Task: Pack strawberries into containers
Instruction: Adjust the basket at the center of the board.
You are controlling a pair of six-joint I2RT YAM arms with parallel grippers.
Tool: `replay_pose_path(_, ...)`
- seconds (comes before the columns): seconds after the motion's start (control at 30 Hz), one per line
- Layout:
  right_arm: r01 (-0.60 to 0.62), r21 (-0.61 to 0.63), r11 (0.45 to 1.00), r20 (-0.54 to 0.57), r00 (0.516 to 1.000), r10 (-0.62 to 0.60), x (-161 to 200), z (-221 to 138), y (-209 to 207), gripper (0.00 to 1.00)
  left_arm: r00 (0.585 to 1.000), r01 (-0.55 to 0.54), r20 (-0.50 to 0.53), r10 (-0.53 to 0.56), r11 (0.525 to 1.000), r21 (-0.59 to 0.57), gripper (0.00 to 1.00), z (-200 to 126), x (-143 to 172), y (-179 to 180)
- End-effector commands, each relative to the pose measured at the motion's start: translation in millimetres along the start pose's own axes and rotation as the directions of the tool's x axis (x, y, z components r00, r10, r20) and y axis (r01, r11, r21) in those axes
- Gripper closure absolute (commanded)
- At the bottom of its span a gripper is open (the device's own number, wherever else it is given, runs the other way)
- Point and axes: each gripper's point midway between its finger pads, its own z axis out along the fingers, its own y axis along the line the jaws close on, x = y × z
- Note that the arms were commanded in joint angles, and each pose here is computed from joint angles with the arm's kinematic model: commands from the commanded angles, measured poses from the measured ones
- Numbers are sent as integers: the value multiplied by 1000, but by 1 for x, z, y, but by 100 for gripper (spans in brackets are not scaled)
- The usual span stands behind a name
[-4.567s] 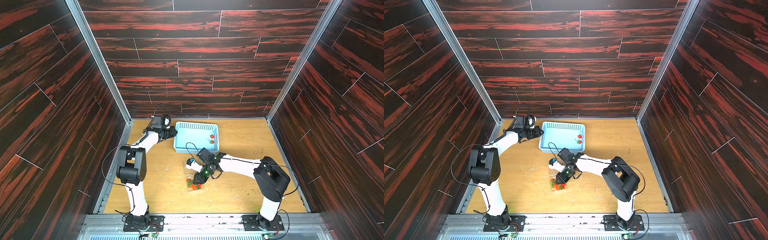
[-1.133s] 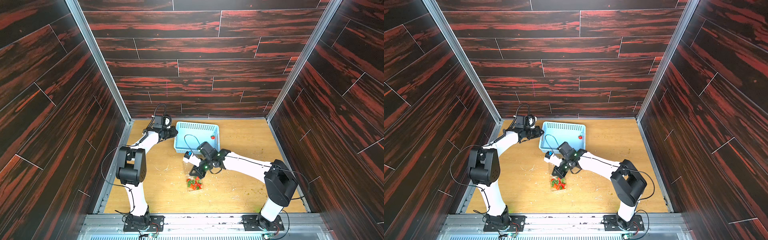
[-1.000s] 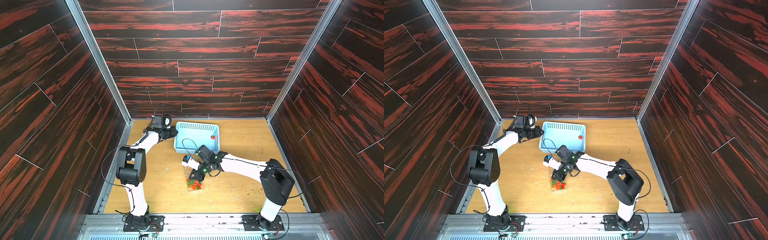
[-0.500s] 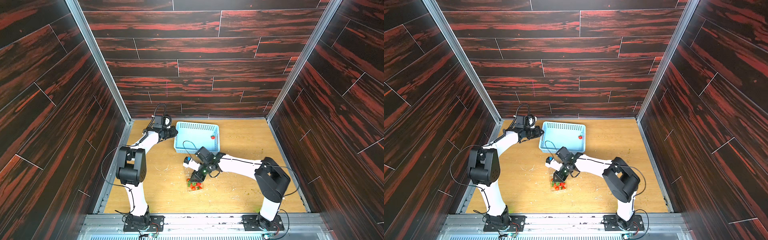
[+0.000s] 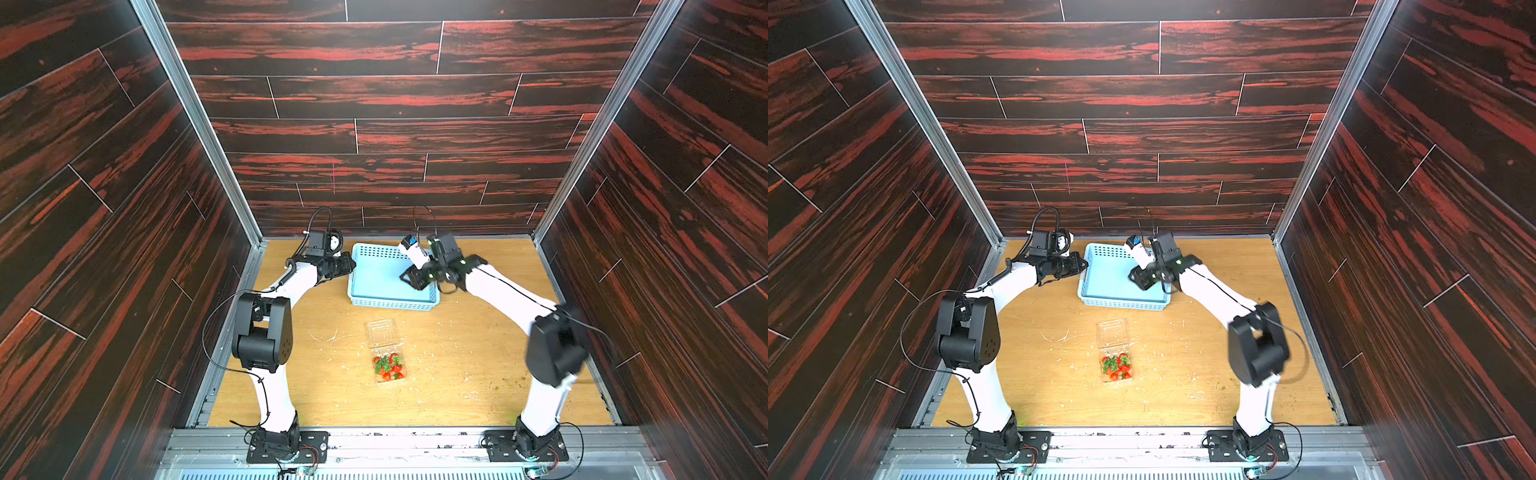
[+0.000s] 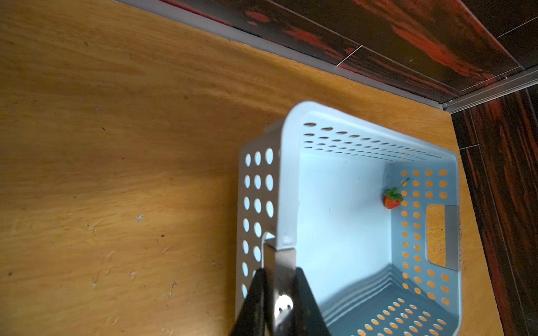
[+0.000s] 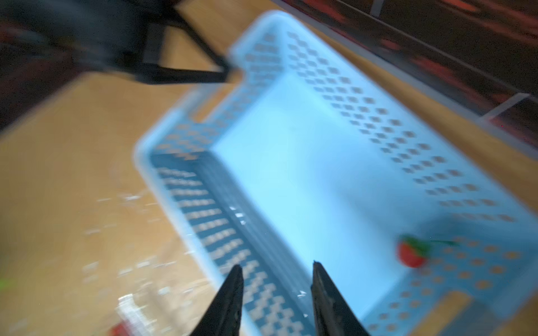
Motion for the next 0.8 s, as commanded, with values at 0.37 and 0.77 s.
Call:
replay_pose_path(0.37, 88, 350, 933, -329, 944, 34, 52, 76, -101, 53, 998, -37, 48, 36, 999, 36, 100, -21, -18, -21)
replay_pose_path(0.77, 116, 415, 902, -387, 920, 60, 63, 67, -108, 45, 998, -36, 46, 34, 999, 36, 100, -21, -18, -21)
